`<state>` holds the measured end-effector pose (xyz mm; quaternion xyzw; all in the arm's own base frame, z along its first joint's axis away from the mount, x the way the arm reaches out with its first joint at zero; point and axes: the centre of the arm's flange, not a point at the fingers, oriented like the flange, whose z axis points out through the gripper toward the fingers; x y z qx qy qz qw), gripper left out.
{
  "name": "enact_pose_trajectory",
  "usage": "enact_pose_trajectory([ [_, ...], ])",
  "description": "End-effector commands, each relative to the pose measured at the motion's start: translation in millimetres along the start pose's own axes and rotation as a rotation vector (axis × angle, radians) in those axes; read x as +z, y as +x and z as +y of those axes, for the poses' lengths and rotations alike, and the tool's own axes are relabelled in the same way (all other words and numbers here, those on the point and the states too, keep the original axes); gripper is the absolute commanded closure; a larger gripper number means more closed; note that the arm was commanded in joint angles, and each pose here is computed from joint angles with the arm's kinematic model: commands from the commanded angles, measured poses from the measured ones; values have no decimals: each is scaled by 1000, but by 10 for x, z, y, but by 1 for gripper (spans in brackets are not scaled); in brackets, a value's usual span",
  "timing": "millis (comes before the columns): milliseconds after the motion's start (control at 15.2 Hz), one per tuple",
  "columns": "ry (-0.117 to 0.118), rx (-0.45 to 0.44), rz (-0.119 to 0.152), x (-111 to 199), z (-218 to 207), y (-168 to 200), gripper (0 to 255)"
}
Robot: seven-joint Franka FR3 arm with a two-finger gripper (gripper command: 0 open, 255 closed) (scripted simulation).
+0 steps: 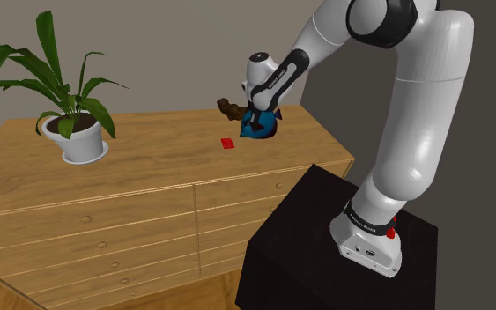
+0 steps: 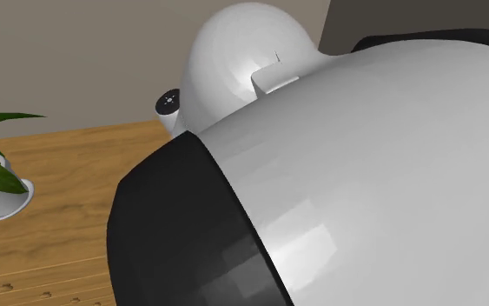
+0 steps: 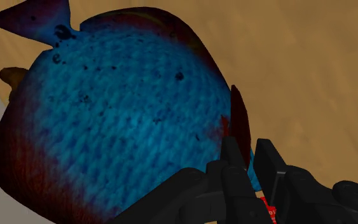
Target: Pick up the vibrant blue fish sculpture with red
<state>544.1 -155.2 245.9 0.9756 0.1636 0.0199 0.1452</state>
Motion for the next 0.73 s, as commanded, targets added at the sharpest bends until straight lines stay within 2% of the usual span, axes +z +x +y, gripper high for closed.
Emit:
enact_pose_trajectory([
  [0,-1,0,1,-110,35,6,255],
  [528,-1,0,1,-514,158,3,255],
  [660,-1,0,1,-522,160,3,255],
])
